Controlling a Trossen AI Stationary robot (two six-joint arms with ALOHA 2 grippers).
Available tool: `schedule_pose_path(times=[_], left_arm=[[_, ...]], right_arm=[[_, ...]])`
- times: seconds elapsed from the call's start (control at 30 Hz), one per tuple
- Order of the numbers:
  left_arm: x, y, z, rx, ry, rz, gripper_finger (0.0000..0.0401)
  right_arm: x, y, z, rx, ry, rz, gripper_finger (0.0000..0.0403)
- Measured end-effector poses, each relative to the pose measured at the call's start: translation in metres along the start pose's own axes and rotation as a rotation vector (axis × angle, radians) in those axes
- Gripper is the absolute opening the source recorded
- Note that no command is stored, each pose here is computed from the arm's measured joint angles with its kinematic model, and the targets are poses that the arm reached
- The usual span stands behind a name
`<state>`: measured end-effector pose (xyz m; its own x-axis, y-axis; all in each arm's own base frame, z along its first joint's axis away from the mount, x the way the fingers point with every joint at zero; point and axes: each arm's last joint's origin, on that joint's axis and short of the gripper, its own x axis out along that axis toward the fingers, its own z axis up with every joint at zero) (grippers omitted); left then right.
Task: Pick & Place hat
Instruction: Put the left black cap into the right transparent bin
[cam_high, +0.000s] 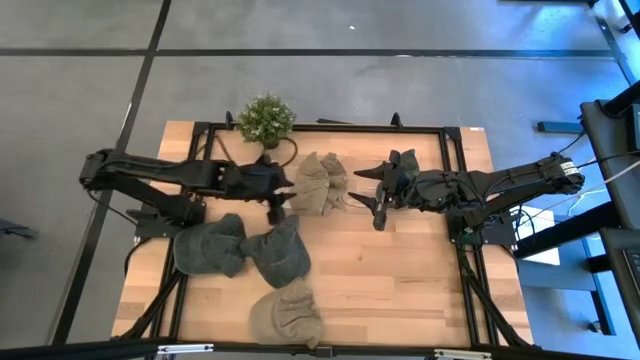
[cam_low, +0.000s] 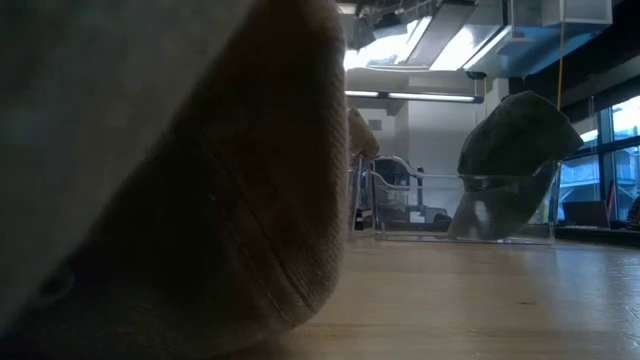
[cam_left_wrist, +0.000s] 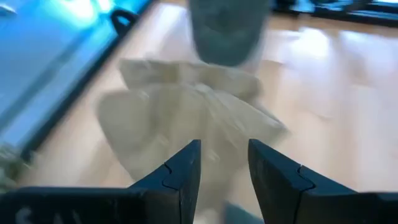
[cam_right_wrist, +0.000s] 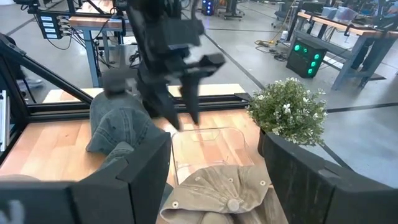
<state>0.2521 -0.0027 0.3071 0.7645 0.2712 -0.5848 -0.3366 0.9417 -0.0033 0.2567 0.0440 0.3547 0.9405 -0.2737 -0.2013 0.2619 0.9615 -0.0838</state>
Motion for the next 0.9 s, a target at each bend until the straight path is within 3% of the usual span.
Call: schedule_pose_path(times=[0.1, 0.23, 0.6, 0.77, 0.9], left_arm=[[-0.018, -0.002, -0.005, -0.074, 0.050, -0.107, 0.0128], [-0.036, -0.010, -0.019, -0.121, 0.148, -0.140, 0.0128], [-0.055, -0.006, -0.071, -0.156, 0.567, 0.240, 0.0128], [-0.039, -0.006, -0.090, -0.103, 0.597, 0.312, 0.0128], [-0.029, -0.003, -0.110, -0.115, 0.737, 0.297, 0.0128]], right_arm=[[0.001, 0.001, -0.001, 0.004, 0.008, 0.001, 0.0255], [0.006, 0.003, -0.005, 0.033, 0.028, 0.000, 0.0255], [0.011, 0.006, -0.007, 0.000, 0.034, 0.018, 0.0255], [0.011, 0.006, -0.006, 0.006, 0.024, 0.018, 0.0255], [0.011, 0.006, -0.006, 0.012, 0.023, 0.018, 0.0255]])
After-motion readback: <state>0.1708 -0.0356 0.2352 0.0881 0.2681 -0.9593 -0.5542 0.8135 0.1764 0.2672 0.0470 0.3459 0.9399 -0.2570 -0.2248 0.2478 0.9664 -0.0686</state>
